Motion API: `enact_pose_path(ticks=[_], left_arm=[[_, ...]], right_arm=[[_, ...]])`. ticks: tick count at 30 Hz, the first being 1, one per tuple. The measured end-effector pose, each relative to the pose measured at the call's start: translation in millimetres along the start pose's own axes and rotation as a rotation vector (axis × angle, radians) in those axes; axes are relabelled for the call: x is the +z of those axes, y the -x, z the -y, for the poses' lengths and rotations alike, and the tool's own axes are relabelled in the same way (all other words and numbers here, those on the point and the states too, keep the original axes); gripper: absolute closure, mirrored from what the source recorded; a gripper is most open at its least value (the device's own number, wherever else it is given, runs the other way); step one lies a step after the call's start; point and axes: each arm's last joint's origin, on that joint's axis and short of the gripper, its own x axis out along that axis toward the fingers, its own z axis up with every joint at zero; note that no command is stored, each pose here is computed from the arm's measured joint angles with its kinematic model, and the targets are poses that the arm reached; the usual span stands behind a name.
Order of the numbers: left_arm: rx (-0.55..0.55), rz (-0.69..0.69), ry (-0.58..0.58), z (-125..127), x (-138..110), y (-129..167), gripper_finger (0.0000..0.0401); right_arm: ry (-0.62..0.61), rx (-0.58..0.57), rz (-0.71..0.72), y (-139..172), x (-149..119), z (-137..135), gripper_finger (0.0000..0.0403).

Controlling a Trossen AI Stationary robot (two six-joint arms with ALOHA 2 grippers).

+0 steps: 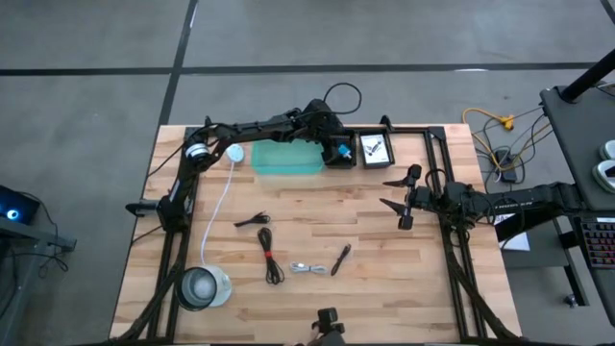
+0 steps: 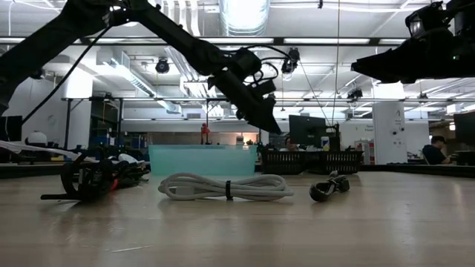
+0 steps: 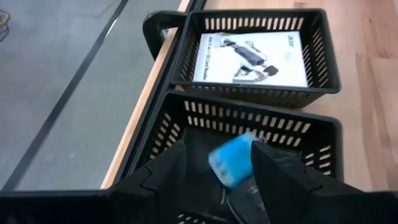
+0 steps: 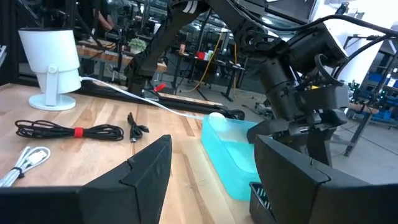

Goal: Pick and place items into bin
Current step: Put the top left black charger cable into the blue bin

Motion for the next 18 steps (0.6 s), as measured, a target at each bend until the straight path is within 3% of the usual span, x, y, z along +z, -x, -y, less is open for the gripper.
enact_pose_path(ticks=[7,18], left_arm=[[-0.032,0.066,-0.032,18.2,28.2,29.9,0.0235],[-0.211,-0.03,-0.129,92.7,61.4,124.1,0.0235]], right_arm=[[0.0,0.0,0.0,0.0,0.0,0.0,0.0188],[-0.001,0.0,0.0,0.0,0.0,0.1,0.0188]])
